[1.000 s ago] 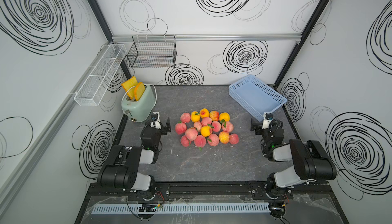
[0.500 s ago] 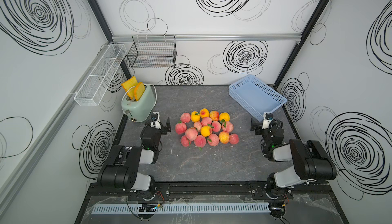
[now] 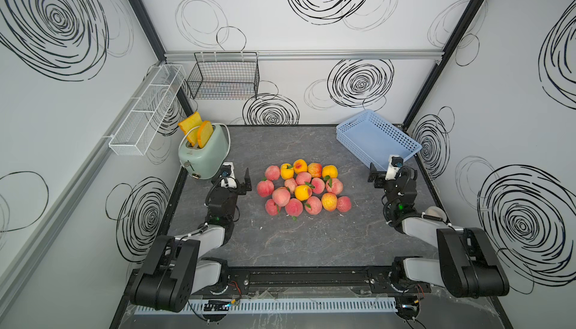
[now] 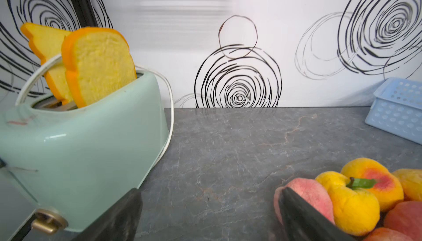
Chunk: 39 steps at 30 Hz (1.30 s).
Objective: Put the peaches into the basket
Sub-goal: Move the basket to the center of the board.
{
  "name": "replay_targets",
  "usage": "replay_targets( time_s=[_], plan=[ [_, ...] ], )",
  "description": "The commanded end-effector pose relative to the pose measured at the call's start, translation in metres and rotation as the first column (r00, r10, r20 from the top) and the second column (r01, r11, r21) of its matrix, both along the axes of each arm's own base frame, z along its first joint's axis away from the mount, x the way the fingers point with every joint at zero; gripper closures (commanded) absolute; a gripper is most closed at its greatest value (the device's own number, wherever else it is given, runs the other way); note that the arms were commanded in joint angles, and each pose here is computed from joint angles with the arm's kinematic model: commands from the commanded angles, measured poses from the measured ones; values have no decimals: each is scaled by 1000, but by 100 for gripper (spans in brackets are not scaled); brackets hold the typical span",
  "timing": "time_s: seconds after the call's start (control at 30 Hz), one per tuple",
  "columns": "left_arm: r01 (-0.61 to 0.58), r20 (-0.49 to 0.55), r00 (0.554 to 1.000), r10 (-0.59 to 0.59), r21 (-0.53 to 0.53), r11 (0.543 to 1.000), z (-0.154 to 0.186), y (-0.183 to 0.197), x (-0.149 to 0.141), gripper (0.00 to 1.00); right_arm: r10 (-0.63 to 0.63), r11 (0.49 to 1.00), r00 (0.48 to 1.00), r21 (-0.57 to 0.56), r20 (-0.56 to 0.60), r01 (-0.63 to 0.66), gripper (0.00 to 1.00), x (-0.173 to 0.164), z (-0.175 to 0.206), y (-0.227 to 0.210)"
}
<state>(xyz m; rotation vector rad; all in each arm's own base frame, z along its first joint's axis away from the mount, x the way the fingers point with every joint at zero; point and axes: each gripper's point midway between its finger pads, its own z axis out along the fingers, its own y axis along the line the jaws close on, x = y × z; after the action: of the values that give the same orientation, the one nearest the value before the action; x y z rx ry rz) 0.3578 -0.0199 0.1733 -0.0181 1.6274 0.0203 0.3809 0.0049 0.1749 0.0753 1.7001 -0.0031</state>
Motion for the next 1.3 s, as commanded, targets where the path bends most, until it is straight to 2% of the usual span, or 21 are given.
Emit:
replay_targets(
  time_s=[0.0, 0.07, 0.13, 0.2, 0.3, 0.37, 0.47, 0.53, 0.57, 0.7, 0.9, 1.03, 1.13, 1.27],
  plan=[
    [-57, -5, 998, 57, 34, 998, 13, 1, 2, 2, -6, 994, 995, 104, -99, 16, 1, 3, 0, 2],
    [-30, -30, 999, 31, 22, 999, 19, -7, 6, 3, -17, 975, 991, 219, -135, 46, 1, 10, 5, 3],
    [6, -45, 999, -9, -63, 998, 27, -15, 10, 2, -10, 941, 972, 328, -234, 88, 1, 19, 2, -1],
    [118, -50, 990, -131, -210, 971, 37, -34, 17, 2, -3, 892, 941, 424, -337, 155, 1, 29, -4, -13],
    [214, -67, 966, -250, -336, 917, 51, -59, 27, 2, 2, 809, 889, 523, -458, 267, 1, 41, -18, -44],
    [259, -79, 949, -305, -357, 898, 59, -75, 30, 2, 43, 760, 867, 579, -496, 294, 1, 49, -27, -61],
    [313, -65, 935, -349, -310, 898, 72, -100, 25, 2, 39, 681, 850, 636, -526, 362, 8, 56, -46, -85],
    [388, -36, 909, -416, -299, 872, 80, -117, 18, 2, 20, 659, 832, 633, -554, 406, 11, 60, -59, -94],
    [444, -10, 883, -470, -307, 842, 87, -127, 12, 2, 16, 652, 823, 630, -568, 423, 11, 63, -65, -96],
    [666, 73, 730, -680, -304, 682, 113, -168, -19, 2, 20, 627, 801, 632, -598, 456, 11, 77, -79, -101],
    [834, 110, 525, -844, -265, 484, 125, -200, -60, 2, 1, 610, 777, 616, -629, 498, 17, 93, -96, -107],
    [882, 90, 439, -894, -232, 410, 125, -212, -73, 3, -26, 614, 764, 593, -644, 521, 25, 95, -102, -108],
    [906, 90, 390, -916, -212, 365, 128, -217, -79, 2, -32, 615, 761, 587, -648, 526, 35, 95, -105, -107],
    [922, 92, 363, -927, -183, 342, 131, -221, -82, 2, -48, 618, 758, 577, -651, 535, 53, 94, -107, -109]
  ],
)
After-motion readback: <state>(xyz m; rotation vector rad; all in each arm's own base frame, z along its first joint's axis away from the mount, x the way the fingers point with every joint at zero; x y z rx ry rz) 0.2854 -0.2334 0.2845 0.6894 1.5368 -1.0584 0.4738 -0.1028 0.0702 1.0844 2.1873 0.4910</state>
